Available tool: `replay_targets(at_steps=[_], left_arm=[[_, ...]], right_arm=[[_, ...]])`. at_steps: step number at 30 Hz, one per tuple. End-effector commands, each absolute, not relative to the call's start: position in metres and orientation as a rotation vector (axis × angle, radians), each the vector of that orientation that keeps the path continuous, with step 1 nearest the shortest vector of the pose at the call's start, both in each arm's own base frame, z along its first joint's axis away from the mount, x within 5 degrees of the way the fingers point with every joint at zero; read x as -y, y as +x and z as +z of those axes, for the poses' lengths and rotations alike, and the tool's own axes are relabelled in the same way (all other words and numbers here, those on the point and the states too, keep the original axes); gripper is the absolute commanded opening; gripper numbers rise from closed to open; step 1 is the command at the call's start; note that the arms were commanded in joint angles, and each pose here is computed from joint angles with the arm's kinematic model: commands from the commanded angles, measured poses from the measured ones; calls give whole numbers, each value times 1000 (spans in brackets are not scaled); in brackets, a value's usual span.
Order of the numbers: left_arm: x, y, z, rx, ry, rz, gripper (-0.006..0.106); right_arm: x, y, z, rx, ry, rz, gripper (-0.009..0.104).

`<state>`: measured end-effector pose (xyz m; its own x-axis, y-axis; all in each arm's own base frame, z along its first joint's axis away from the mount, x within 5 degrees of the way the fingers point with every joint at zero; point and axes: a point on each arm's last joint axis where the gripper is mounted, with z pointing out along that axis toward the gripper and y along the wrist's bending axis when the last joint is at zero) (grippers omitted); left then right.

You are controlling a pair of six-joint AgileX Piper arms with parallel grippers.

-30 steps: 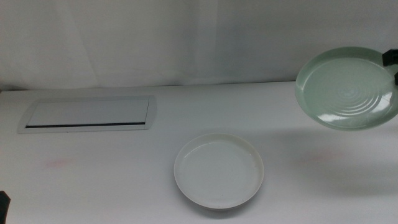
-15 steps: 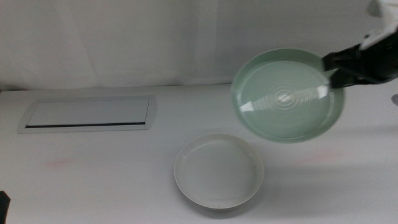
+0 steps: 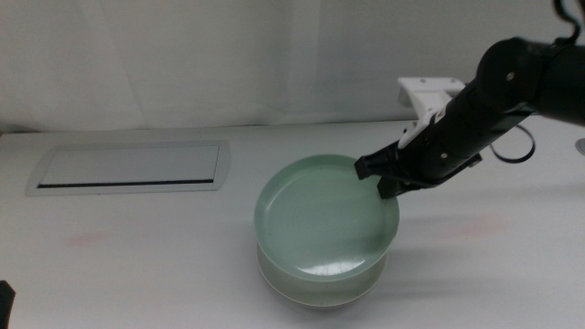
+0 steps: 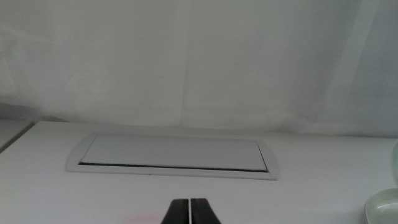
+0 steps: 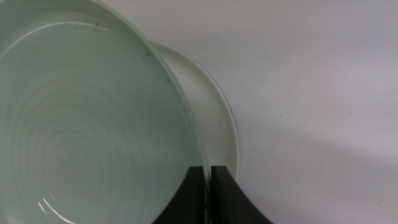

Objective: Stack the three bowls on top of each other.

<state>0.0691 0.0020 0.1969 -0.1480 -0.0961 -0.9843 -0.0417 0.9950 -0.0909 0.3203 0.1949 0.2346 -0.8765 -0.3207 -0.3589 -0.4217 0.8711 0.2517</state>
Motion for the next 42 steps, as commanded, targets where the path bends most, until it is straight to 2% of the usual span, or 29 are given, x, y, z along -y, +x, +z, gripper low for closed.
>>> replay_targets(at_steps=[1, 10, 23, 26, 28, 31, 33, 34, 40, 42], left_arm=[[-2, 68, 183, -1758, -117, -52, -3], [-2, 68, 183, -1758, -117, -52, -3], [-2, 68, 183, -1758, -117, -52, -3], [-2, 68, 183, -1758, -117, -52, -3], [-2, 68, 183, -1758, -117, -52, -3], [-2, 68, 183, -1758, -117, -52, -3], [-2, 68, 183, -1760, -117, -52, -3], [-2, 68, 183, -1765, -117, -52, -3], [-2, 68, 183, -1765, -117, -52, -3], [-2, 68, 183, -1765, -117, -52, -3]], right_arm=[[-201, 324, 221, -2749, -561, 464, -3], [-206, 331, 188, -2823, -534, 439, -3], [-207, 333, 175, -2858, -528, 429, -2], [-207, 333, 174, -2854, -541, 425, 8], [-207, 333, 174, -2850, -555, 423, 22], [-207, 333, 174, -2847, -565, 422, 61], [-207, 333, 174, -2847, -565, 422, 96], [-206, 333, 174, -2844, -576, 415, 103], [-204, 336, 186, -2793, -627, 359, 103], [-201, 340, 200, -2731, -671, 293, 103]])
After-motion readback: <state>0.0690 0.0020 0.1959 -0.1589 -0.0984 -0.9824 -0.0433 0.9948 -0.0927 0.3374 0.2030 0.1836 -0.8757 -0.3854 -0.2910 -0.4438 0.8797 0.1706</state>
